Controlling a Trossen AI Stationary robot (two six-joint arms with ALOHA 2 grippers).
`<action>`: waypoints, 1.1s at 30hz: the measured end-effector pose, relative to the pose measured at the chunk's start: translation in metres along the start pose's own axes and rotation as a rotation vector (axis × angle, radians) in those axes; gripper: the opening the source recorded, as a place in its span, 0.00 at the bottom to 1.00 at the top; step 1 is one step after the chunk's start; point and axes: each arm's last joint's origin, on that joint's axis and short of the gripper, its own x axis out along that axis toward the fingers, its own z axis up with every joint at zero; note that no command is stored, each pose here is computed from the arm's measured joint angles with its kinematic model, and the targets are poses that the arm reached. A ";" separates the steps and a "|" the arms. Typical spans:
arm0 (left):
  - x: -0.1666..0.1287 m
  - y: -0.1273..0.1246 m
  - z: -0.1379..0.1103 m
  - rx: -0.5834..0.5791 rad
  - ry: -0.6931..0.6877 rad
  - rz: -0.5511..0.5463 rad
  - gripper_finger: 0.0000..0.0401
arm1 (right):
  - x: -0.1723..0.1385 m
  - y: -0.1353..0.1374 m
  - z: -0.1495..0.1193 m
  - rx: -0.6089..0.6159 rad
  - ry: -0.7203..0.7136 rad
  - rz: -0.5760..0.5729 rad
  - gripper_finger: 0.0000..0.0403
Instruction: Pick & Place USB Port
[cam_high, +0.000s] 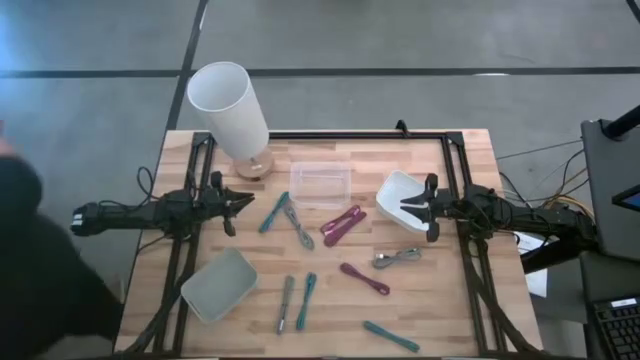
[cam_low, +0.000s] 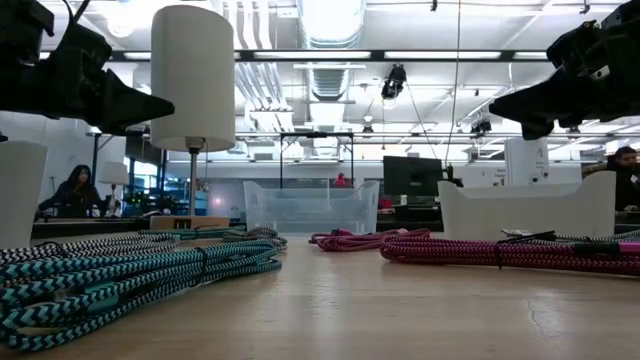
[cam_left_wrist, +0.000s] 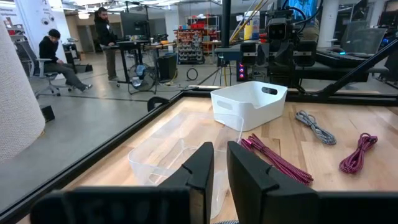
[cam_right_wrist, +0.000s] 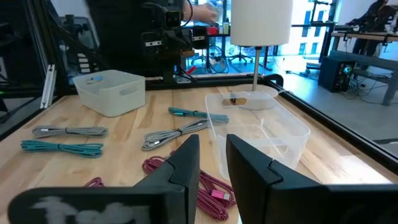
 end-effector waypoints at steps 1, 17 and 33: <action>0.000 0.000 0.000 0.000 0.000 0.000 0.13 | 0.000 0.000 0.000 0.000 -0.001 0.000 0.18; 0.000 0.000 0.000 0.000 0.000 0.000 0.13 | 0.000 0.000 0.000 0.001 0.000 0.000 0.21; 0.000 0.000 0.000 0.000 0.000 0.000 0.13 | 0.000 0.000 0.000 0.001 0.000 0.000 0.18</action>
